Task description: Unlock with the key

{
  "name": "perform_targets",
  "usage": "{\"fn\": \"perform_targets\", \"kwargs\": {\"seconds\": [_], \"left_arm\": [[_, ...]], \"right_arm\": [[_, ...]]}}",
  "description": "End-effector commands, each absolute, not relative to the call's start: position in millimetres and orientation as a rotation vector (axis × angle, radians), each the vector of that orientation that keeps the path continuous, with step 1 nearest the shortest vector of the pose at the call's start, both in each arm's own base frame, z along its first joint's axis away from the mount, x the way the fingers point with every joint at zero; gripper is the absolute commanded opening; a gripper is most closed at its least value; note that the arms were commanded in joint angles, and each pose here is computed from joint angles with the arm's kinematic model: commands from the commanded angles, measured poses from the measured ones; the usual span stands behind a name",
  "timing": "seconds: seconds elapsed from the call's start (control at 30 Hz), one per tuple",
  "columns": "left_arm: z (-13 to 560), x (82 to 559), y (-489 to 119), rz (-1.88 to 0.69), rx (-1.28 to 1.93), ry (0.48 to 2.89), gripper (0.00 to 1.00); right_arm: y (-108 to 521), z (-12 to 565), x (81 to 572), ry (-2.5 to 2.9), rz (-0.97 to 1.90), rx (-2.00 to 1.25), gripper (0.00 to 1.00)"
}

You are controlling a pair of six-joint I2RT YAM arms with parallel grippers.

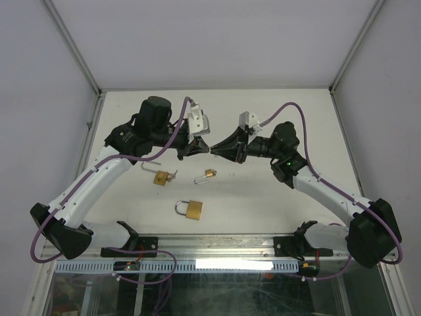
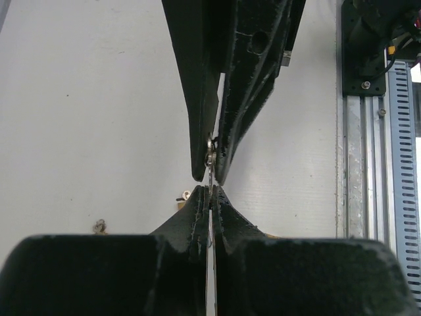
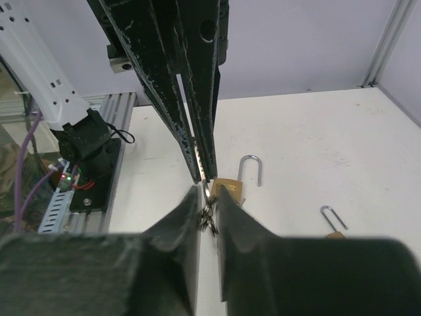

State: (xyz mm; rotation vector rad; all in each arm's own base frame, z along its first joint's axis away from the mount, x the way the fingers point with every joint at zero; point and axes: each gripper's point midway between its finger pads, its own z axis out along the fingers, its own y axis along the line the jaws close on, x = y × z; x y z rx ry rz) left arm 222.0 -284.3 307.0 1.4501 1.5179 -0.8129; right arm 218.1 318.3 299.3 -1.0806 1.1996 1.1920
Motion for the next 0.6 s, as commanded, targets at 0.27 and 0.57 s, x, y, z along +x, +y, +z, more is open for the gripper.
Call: {"fn": "perform_targets", "kwargs": {"seconds": [0.27, 0.57], "left_arm": [[320.2, 221.2, -283.1, -0.832, 1.437, 1.442, 0.0], [297.0, 228.1, -274.2, -0.81, 1.41, 1.524, 0.94]], "right_arm": [[316.1, 337.3, 209.5, 1.073, 1.2, -1.112, 0.0], [305.6, 320.2, 216.3, 1.252, 1.2, -1.087, 0.0]]}}
